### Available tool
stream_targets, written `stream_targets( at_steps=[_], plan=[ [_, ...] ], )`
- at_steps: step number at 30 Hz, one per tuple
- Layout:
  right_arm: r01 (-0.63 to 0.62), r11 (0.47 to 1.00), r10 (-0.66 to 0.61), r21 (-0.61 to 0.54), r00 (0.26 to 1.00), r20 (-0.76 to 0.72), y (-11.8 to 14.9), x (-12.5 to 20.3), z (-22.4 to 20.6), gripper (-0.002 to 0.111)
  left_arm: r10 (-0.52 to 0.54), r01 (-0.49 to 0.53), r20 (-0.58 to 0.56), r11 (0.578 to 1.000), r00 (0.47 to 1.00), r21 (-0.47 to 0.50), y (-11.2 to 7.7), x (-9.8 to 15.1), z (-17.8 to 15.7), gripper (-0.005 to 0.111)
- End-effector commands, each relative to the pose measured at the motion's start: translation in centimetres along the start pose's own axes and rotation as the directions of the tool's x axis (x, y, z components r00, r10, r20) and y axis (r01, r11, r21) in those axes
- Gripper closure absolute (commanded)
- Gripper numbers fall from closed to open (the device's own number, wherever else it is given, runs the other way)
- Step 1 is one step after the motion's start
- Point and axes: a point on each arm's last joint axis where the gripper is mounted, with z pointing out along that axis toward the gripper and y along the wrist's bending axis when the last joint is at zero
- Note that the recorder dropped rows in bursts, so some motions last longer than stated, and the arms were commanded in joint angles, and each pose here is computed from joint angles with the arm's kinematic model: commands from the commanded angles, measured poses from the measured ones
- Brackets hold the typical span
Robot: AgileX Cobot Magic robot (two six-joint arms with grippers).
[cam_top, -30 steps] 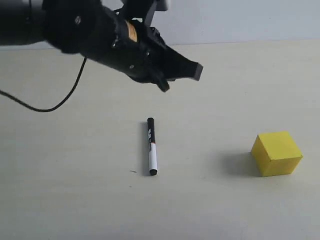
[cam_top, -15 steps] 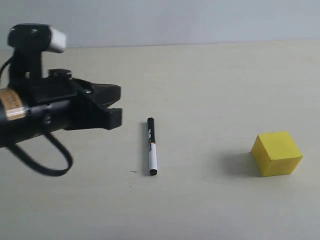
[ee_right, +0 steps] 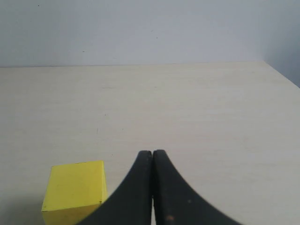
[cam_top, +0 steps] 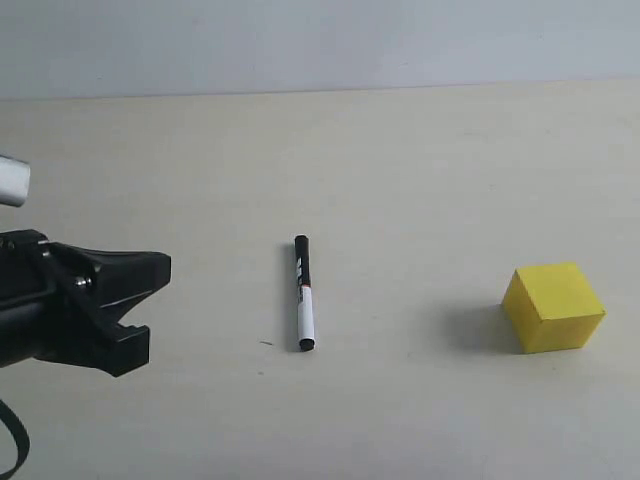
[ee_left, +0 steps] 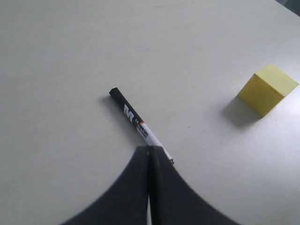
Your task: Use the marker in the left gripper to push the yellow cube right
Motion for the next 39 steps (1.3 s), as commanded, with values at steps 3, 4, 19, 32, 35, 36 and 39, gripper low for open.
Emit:
stream_targets(
  at_steps=[3, 4, 19, 32, 35, 36, 39],
  plan=[
    [0.008, 1.000, -0.008, 0.008, 1.000, 0.008, 0.0, 0.1, 0.0, 0.108, 0.000, 0.000, 0.002, 1.000, 1.000, -0.002, 0.1, 0.1, -0.1, 0.107],
    [0.008, 1.000, -0.008, 0.008, 1.000, 0.008, 0.0, 0.1, 0.0, 0.108, 0.000, 0.000, 0.002, 1.000, 1.000, -0.002, 0.1, 0.1, -0.1, 0.107],
    [0.009, 1.000, -0.009, 0.008, 1.000, 0.008, 0.0, 0.1, 0.0, 0.108, -0.070, 0.102, 0.137, 0.965, 0.988, -0.240, 4.5, -1.6, -4.4, 0.107],
    [0.009, 1.000, -0.009, 0.008, 1.000, 0.008, 0.0, 0.1, 0.0, 0.108, 0.070, 0.185, 0.440, 0.840, 0.895, -0.510, 4.8, -1.2, -14.2, 0.107],
    [0.009, 1.000, -0.009, 0.008, 1.000, 0.008, 0.0, 0.1, 0.0, 0.108, 0.082, 0.204, 0.449, 0.809, 0.890, -0.551, 4.4, -0.4, -15.2, 0.107],
    [0.009, 1.000, -0.009, 0.008, 1.000, 0.008, 0.0, 0.1, 0.0, 0.108, 0.087, 0.207, 0.450, 0.800, 0.889, -0.564, 4.3, -0.2, -15.4, 0.107],
    [0.009, 1.000, -0.009, 0.008, 1.000, 0.008, 0.0, 0.1, 0.0, 0.108, 0.090, 0.217, 0.454, 0.785, 0.887, -0.580, 4.1, 0.3, -15.9, 0.107]
  ],
)
